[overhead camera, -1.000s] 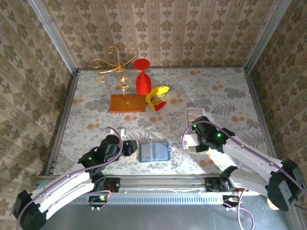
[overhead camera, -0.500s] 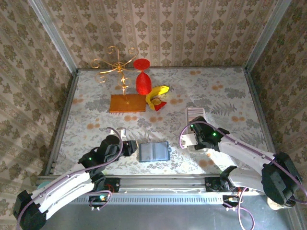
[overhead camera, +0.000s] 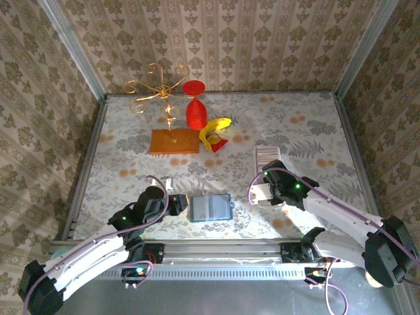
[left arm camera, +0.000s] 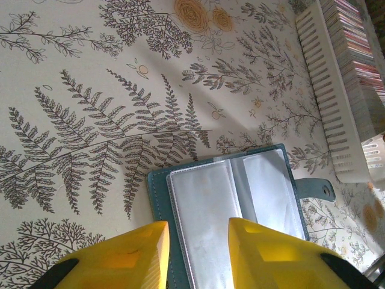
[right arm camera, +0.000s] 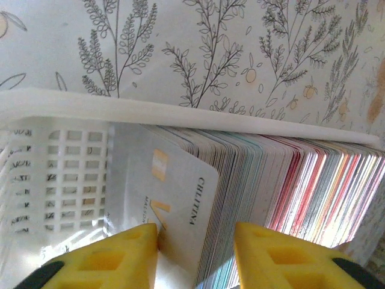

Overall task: Put the credit cards into the card holder
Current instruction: Pick up the credit card from the storage box.

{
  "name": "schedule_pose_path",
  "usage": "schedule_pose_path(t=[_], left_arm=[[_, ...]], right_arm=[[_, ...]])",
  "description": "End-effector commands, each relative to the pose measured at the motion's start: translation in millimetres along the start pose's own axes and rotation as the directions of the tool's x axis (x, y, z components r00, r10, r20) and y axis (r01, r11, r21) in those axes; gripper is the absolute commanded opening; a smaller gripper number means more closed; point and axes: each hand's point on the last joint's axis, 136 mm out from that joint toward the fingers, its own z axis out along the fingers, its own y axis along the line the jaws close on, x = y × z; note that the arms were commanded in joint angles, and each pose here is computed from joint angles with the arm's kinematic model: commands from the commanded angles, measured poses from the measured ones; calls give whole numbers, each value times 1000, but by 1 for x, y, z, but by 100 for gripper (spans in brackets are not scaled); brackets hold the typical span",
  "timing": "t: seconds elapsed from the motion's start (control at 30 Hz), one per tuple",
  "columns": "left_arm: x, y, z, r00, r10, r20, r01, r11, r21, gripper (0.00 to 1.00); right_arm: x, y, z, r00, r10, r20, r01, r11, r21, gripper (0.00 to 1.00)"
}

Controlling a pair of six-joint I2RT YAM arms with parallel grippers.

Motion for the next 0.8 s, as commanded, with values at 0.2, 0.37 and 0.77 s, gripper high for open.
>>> schedule_pose_path(t=[0.2,0.37,0.77], left_arm=[[4,-2,0,1000,-24,-8,24,999,23,29],[5,-2,0,1000,-24,-11,24,1000,20,29],[4,1,-1,1000,-20,-13,20,1000,-4,25]], right_arm=[[1,1,-2,1000,-11,-2,11,1000,19,21],[3,-2,-8,1000,-6,-8,6,999,38,17],[-20,32,-55,987,101,123,-90,991,-95,0]])
